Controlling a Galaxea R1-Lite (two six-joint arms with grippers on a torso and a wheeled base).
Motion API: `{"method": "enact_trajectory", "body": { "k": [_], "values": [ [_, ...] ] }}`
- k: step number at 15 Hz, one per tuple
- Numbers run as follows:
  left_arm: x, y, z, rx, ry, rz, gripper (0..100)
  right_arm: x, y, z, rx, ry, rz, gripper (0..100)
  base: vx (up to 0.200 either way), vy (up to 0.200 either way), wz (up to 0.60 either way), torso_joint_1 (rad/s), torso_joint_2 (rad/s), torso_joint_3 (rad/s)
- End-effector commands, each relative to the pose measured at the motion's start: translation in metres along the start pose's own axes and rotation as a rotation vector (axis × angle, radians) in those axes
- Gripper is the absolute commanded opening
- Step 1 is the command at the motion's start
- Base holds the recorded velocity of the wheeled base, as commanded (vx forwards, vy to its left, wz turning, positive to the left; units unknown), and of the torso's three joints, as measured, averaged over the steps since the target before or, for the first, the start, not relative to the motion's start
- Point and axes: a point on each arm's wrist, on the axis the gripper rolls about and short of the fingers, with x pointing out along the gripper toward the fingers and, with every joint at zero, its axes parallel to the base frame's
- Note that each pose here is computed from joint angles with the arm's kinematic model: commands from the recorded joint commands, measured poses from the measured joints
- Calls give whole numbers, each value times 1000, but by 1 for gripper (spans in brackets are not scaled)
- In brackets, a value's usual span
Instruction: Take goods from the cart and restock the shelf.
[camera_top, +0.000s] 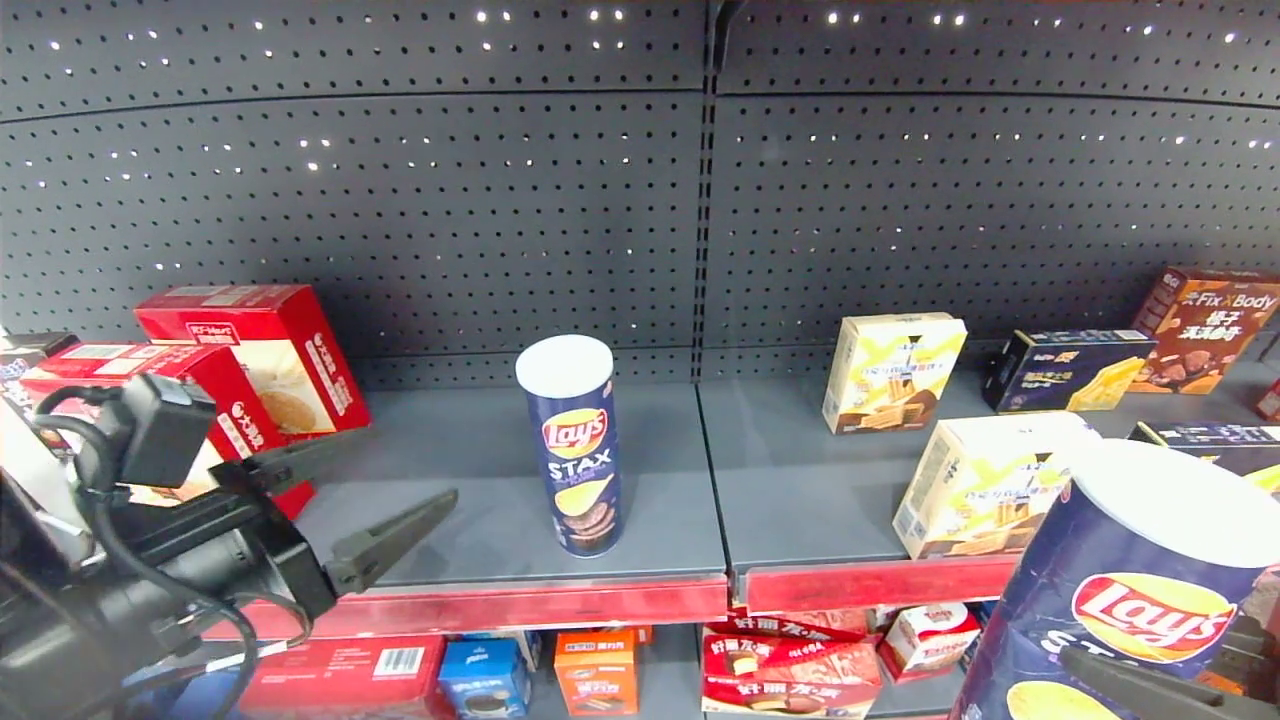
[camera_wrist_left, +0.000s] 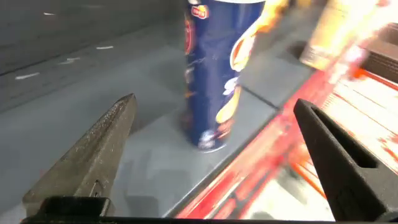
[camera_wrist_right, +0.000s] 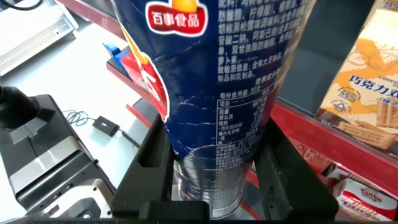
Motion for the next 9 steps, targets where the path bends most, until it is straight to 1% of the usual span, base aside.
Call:
{"method": "enact_trajectory", "body": {
  "k": [1,2,3,4,5,6,7,8,9],
  "values": [
    [-30,-12,8,22,-47,132,100,0,0,-1,1,1,0,0,0,0,0,0,0,0],
    [-45,-19,6,13,-28,269,100,0,0,2,-2,-8,-3,0,0,0,0,0,0,0],
    [-58,-22,5,6,-4,385,100,1,0,6,-5,-18,-2,0,0,0,0,0,0,0],
    [-69,-25,4,-2,15,470,100,2,0,12,-10,-31,0,0,0,0,0,0,0,0],
    [-79,-26,3,-20,9,524,100,4,-1,16,-12,-38,1,0,0,0,0,0,0,0],
    [-88,-21,0,-41,-5,612,100,5,-1,22,-16,-50,3,0,0,0,0,0,0,0],
    [-97,-17,0,-44,-22,690,100,6,-1,26,-20,-63,3,0,0,0,0,0,0,0],
    [-105,-19,-3,-50,-47,734,100,6,-1,29,-23,-72,4,0,0,0,0,0,0,0],
    [-116,-26,-14,-61,-51,752,100,6,-1,30,-24,-75,4,0,0,0,0,0,0,0]
  ]
}}
